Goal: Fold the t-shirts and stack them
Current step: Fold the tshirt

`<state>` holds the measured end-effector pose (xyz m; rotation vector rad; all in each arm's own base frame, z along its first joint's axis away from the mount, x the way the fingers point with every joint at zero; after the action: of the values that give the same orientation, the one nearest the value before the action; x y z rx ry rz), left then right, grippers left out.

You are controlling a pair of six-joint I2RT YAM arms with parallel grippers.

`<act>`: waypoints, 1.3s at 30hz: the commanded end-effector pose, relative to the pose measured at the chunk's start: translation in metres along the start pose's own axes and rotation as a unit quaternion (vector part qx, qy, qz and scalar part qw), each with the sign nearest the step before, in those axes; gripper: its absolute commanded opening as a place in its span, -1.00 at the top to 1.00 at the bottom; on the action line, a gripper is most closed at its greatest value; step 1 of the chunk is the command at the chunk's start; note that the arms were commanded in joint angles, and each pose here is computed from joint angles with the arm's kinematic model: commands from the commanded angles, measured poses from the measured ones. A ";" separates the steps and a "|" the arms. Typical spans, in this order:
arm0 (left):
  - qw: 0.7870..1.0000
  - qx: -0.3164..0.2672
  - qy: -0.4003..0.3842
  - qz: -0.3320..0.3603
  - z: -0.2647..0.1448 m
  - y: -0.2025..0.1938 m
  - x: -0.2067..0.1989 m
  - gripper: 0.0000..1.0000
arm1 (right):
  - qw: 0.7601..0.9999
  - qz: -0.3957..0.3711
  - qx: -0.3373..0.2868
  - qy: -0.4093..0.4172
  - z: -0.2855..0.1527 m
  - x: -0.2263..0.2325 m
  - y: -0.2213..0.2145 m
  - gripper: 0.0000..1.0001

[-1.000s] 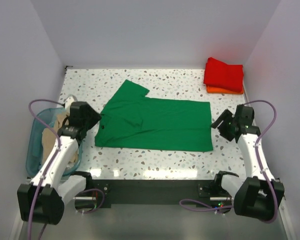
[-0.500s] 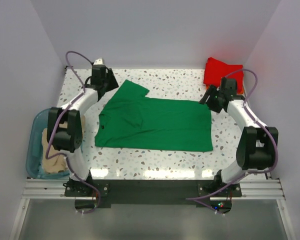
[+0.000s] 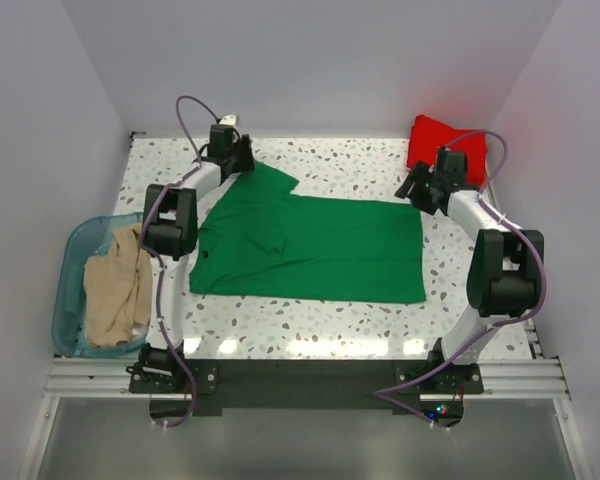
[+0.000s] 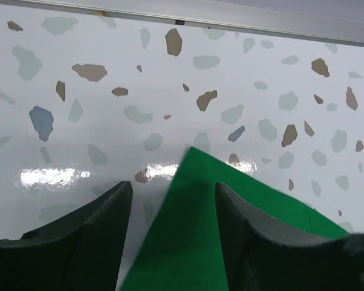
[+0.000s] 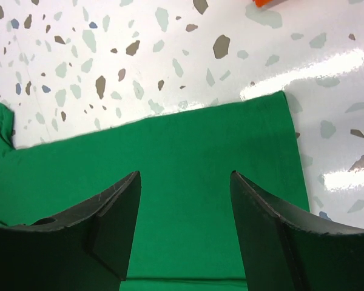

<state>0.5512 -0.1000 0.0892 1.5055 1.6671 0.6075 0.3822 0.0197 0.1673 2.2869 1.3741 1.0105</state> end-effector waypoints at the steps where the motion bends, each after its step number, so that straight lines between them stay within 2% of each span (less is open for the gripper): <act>1: 0.999 -0.027 -0.024 0.018 0.007 0.012 -0.008 -0.24 | 0.998 -0.014 -0.051 0.029 -0.002 0.011 0.016 -0.27; 4: 0.999 -0.034 -0.034 0.019 0.013 0.009 -0.012 -0.22 | 0.998 -0.015 -0.055 0.021 -0.001 0.009 0.016 -0.27; 13: 0.998 -0.015 -0.045 0.037 0.014 -0.008 -0.025 0.07 | 0.999 -0.019 -0.044 -0.013 0.004 0.001 0.013 -0.27; 21: 0.998 -0.013 -0.042 0.038 0.007 -0.010 -0.027 0.54 | 0.998 -0.032 -0.030 -0.051 0.011 -0.007 0.012 -0.28; 26: 0.998 -0.029 -0.034 0.038 0.000 0.002 -0.028 0.91 | 0.994 -0.041 -0.005 -0.097 0.029 -0.019 0.010 -0.29; 28: 0.998 -0.038 -0.032 0.039 -0.003 0.007 -0.029 1.00 | 0.994 -0.041 -0.004 -0.102 0.033 -0.021 0.013 -0.29; 36: 0.996 -0.072 -0.042 0.032 -0.015 0.027 -0.035 1.00 | 0.992 -0.035 0.000 -0.121 0.053 -0.027 0.023 -0.27; 39: 0.995 -0.077 -0.046 0.030 -0.017 0.030 -0.036 1.00 | 0.992 -0.028 0.005 -0.126 0.065 -0.029 0.022 -0.16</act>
<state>0.5484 -0.1272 0.0839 1.5451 1.5666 0.6063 0.4202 -0.0058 0.1180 2.3037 1.3597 0.6695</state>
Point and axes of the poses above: each gripper's point midway between its finger pads, its own z axis out along the fingers, its own x axis along the line the jaws close on, y = z × x, the point moved 10 cm from there along -z, back along the fingers, and after that the axes turned 1 degree about z, right-handed, at the moved point
